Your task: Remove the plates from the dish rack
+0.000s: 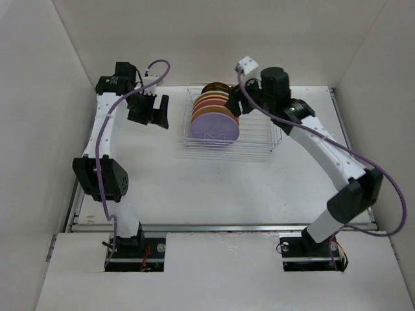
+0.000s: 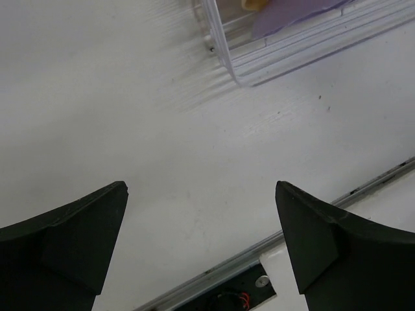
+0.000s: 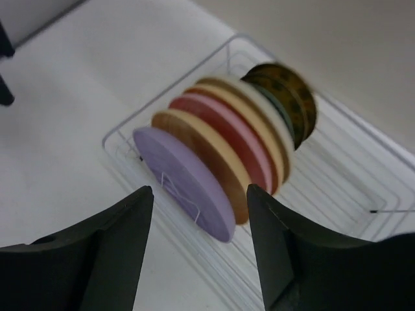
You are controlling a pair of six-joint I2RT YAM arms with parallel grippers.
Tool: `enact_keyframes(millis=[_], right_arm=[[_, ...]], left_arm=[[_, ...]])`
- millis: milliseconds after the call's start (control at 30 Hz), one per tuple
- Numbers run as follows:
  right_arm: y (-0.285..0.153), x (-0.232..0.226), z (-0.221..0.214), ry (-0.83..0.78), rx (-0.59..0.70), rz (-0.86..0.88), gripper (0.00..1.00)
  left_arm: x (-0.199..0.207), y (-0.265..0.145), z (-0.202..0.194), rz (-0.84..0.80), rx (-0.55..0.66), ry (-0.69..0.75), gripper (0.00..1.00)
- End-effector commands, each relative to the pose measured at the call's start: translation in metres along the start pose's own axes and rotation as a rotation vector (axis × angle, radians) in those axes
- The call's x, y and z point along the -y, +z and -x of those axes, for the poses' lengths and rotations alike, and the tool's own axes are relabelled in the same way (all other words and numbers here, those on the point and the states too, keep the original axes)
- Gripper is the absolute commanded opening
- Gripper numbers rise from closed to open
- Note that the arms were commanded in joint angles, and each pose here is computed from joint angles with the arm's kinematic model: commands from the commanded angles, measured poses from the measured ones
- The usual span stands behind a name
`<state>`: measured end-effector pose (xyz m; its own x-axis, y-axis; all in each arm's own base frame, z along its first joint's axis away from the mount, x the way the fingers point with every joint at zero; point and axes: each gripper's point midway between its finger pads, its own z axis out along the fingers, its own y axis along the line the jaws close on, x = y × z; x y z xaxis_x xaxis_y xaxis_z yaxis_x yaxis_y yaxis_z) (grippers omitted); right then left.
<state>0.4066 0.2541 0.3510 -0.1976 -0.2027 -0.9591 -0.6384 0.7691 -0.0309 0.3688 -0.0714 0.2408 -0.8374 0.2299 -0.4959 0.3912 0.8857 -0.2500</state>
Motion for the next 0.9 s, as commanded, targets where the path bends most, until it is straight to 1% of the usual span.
enact_keyframes(millis=[0, 33, 67, 100, 133, 167, 200, 233, 333, 400, 433, 533, 600, 633, 700, 800, 867], right_arm=[[0.034, -0.04, -0.074, -0.07, -0.231, 0.207, 0.65], [0.04, -0.036, -0.077, -0.072, -0.234, 0.191, 0.65], [0.047, -0.038, -0.072, -0.085, -0.214, 0.178, 0.63], [0.051, -0.034, -0.069, -0.089, -0.203, 0.161, 0.62], [0.057, -0.035, -0.069, -0.095, -0.201, 0.152, 0.58], [0.057, -0.032, -0.065, -0.099, -0.194, 0.136, 0.58], [0.061, -0.026, -0.064, -0.104, -0.188, 0.103, 0.57], [0.062, -0.023, -0.056, -0.109, -0.17, 0.084, 0.57], [0.069, -0.017, -0.063, -0.111, -0.182, 0.053, 0.57], [0.074, -0.015, -0.071, -0.109, -0.201, 0.045, 0.55], [0.077, -0.015, -0.084, -0.104, -0.24, 0.05, 0.55], [0.079, -0.015, -0.087, -0.103, -0.25, 0.051, 0.55], [0.077, -0.02, -0.078, -0.11, -0.231, 0.058, 0.55], [0.072, -0.019, -0.074, -0.111, -0.228, 0.049, 0.55], [0.064, -0.019, -0.057, -0.116, -0.19, 0.044, 0.55], [0.057, -0.026, -0.042, -0.122, -0.15, 0.059, 0.55], [0.058, -0.026, -0.044, -0.123, -0.148, 0.059, 0.55]], left_arm=[[0.007, 0.016, 0.016, -0.006, 0.005, 0.0, 0.96], [0.002, 0.021, 0.019, 0.006, 0.003, 0.0, 0.95], [0.0, 0.035, 0.017, 0.008, -0.03, 0.001, 0.89], [0.006, 0.041, 0.021, 0.008, -0.036, 0.021, 0.85], [0.007, 0.048, 0.019, 0.01, -0.056, 0.026, 0.82], [0.005, 0.053, 0.02, 0.025, -0.067, 0.034, 0.77], [0.01, 0.067, 0.019, 0.012, -0.094, 0.044, 0.69], [0.007, 0.072, 0.017, 0.019, -0.109, 0.04, 0.67], [0.011, 0.092, 0.015, 0.006, -0.136, 0.042, 0.67], [0.01, 0.099, 0.012, 0.005, -0.154, 0.01, 0.64], [0.009, 0.104, 0.013, 0.005, -0.157, 0.009, 0.64], [0.012, 0.109, 0.011, 0.001, -0.169, 0.004, 0.64], [0.012, 0.114, 0.009, 0.007, -0.181, 0.01, 0.62], [0.014, 0.118, 0.007, 0.013, -0.194, 0.018, 0.57], [0.013, 0.122, 0.005, 0.012, -0.204, 0.015, 0.53], [0.013, 0.122, 0.005, 0.013, -0.204, 0.006, 0.53], [0.013, 0.123, 0.007, 0.014, -0.196, 0.008, 0.53]])
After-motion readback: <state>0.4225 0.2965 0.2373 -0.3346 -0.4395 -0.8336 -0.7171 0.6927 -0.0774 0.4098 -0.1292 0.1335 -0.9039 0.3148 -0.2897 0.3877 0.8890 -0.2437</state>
